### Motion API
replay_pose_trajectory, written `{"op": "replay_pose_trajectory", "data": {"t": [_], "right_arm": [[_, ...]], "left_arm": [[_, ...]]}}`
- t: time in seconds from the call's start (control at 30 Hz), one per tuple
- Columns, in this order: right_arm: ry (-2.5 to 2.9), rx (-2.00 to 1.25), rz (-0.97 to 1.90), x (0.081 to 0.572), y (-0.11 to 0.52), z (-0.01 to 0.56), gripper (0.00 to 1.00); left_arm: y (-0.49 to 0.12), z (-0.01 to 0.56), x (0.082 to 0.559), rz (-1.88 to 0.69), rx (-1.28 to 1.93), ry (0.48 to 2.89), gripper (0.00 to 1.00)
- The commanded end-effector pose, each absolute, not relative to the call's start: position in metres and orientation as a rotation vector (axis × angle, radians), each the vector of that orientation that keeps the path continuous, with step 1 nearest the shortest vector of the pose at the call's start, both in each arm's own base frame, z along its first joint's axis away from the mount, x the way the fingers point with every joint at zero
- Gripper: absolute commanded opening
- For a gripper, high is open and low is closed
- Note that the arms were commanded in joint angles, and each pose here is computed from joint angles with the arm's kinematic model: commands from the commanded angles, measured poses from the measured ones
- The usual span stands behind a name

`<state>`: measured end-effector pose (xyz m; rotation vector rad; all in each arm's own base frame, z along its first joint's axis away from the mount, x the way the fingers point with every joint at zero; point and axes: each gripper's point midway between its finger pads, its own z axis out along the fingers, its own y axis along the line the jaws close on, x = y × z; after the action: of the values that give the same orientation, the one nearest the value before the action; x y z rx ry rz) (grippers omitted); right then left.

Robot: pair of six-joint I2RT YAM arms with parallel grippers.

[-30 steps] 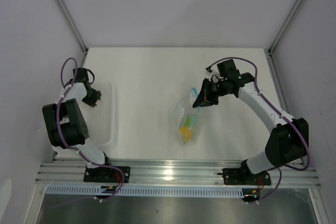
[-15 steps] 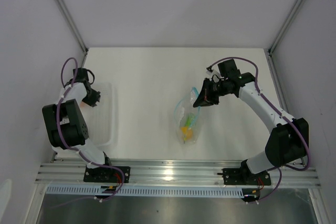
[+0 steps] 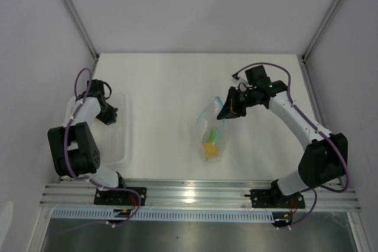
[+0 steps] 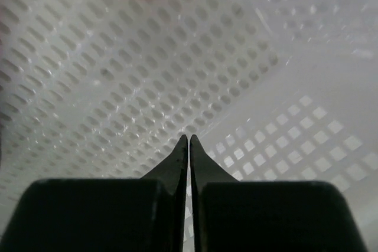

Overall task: Place the food in the zip-top bag and seal the zipper
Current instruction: Adjust the bin at the center of the board.

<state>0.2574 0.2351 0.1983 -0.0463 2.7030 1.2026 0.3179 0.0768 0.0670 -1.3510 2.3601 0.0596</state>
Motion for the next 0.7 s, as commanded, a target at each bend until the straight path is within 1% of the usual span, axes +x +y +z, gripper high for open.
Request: {"op": "replay_pose_trajectory", "data": {"t": [0.0, 0.2, 0.3, 0.37, 0.47, 0.6, 0.63, 0.67], "right_arm": [[2.632, -0.129, 1.224, 0.258, 0.241, 0.220, 0.00], [2.618, -0.156, 1.234, 0.255, 0.246, 0.224, 0.00], [2.622, -0.164, 1.244, 0.252, 0.248, 0.223, 0.00], [2.618, -0.170, 1.245, 0.251, 0.249, 0.225, 0.00], [2.616, -0.179, 1.250, 0.249, 0.250, 0.224, 0.00], [2.622, -0.177, 1.252, 0.246, 0.249, 0.222, 0.00], [2.620, -0.180, 1.252, 0.246, 0.249, 0.223, 0.00], [2.620, -0.182, 1.252, 0.245, 0.249, 0.224, 0.00]], "left_arm": [[0.041, 0.060, 0.299, -0.033, -1.368, 2.444, 0.01], [-0.001, 0.061, 0.296, -0.134, -1.243, 2.536, 0.01], [-0.021, 0.058, 0.289, -0.171, -1.191, 2.575, 0.01], [-0.033, 0.057, 0.282, -0.239, -1.188, 2.587, 0.01], [-0.033, 0.058, 0.276, -0.240, -1.197, 2.569, 0.01], [-0.017, 0.069, 0.282, -0.161, -1.174, 2.513, 0.01], [-0.015, 0.074, 0.286, -0.165, -1.176, 2.495, 0.03], [-0.013, 0.076, 0.288, -0.165, -1.188, 2.482, 0.08]]}}
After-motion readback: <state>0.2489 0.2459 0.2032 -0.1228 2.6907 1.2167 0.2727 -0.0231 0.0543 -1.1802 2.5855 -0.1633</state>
